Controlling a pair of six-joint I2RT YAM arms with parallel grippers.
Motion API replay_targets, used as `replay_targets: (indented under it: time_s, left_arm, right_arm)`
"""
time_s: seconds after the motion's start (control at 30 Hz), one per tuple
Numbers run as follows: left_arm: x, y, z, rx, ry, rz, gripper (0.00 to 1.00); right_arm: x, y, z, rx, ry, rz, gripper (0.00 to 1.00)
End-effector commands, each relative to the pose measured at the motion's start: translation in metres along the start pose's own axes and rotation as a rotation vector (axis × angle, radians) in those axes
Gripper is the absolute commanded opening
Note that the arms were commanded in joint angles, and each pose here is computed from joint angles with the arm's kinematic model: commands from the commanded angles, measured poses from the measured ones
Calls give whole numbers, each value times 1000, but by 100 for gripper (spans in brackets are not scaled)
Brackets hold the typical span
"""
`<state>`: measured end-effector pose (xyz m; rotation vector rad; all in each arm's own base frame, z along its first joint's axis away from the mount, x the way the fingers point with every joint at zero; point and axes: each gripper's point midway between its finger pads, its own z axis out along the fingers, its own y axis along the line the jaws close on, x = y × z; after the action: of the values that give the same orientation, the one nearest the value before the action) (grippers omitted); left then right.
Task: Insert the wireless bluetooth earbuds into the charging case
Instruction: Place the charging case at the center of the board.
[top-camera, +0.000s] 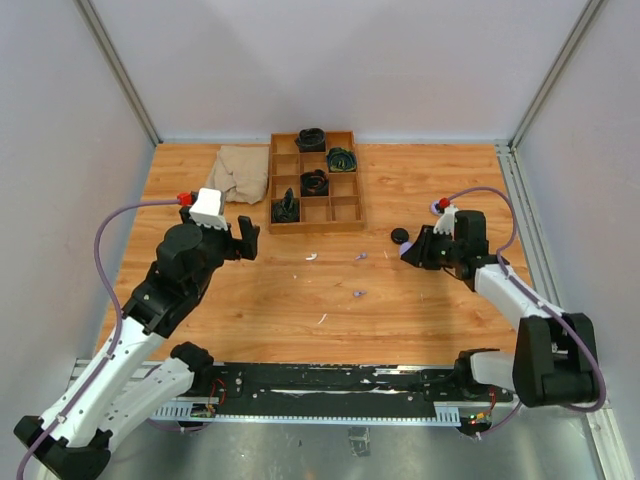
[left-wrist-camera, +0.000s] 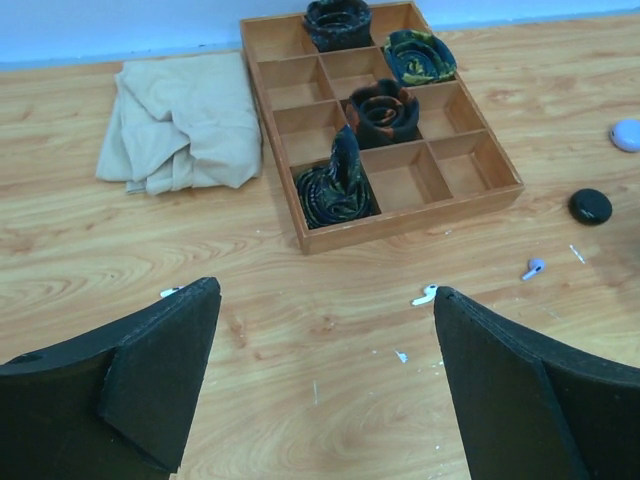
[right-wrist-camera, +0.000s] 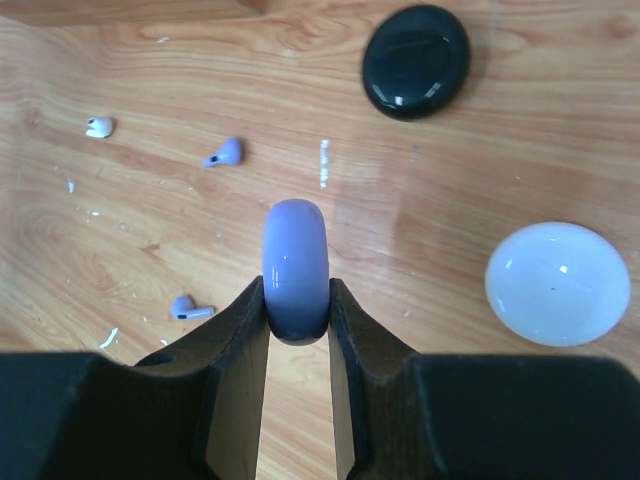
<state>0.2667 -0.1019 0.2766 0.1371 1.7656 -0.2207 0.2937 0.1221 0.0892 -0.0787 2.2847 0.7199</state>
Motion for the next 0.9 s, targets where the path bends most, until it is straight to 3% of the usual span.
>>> replay_targets:
  time_s: [0.0,0.47,0.73,0.87]
  left_arm:
    - [-15,10,-2,-46,-76,-15,94]
    - [-16,16,-6,-51,-101,-35,94]
    - [-16,18,-5,-53,-104,-40,94]
    - [-15,18,-4,-51,-100,-42,94]
  right_arm:
    - [-7,-12,6,-1,49,105,11]
    - [7,-37,45,-9,214,246,23]
    - [7,-49,51,22,241,246,47]
    - [6,-56,48,66,251,218,54]
